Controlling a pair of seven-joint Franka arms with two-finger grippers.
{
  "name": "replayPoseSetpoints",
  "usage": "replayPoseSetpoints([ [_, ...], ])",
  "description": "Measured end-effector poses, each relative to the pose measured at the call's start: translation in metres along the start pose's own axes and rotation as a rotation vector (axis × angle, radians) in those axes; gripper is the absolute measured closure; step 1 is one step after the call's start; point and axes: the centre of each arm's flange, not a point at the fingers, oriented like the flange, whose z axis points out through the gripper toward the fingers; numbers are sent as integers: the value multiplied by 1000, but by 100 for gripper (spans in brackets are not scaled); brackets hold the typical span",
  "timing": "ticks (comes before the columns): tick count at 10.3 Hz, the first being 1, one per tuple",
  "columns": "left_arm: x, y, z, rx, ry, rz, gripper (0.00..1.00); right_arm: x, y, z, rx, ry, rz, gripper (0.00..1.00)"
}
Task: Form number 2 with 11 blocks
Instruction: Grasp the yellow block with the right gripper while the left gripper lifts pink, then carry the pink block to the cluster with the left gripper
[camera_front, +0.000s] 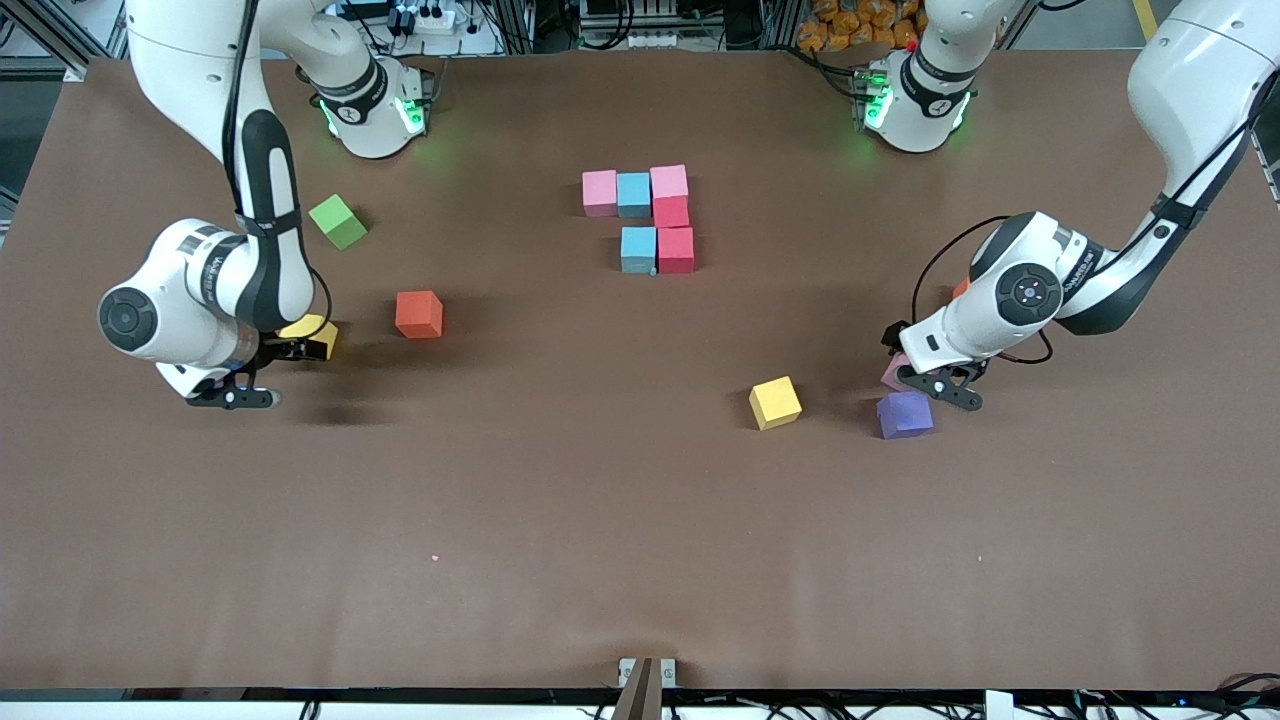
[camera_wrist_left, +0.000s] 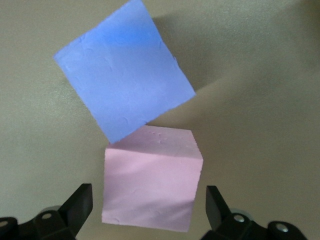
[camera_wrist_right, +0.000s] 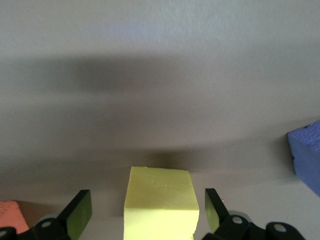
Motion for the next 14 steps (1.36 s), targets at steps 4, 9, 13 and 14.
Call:
replayPoseSetpoints([
  [4,4,4,2,-14,16,-2,0,-13,0,23,-7,-27,4,0],
  [9,9,20,15,46,5,-38,0,-18,6,32,-3,-33,20,0],
  [13,7,-12,8,52,21,-24,36,-18,5,32,-2,-32,6,12],
  [14,8,-13,3,53,31,-25,36,-18,4,32,0,-31,-27,26],
])
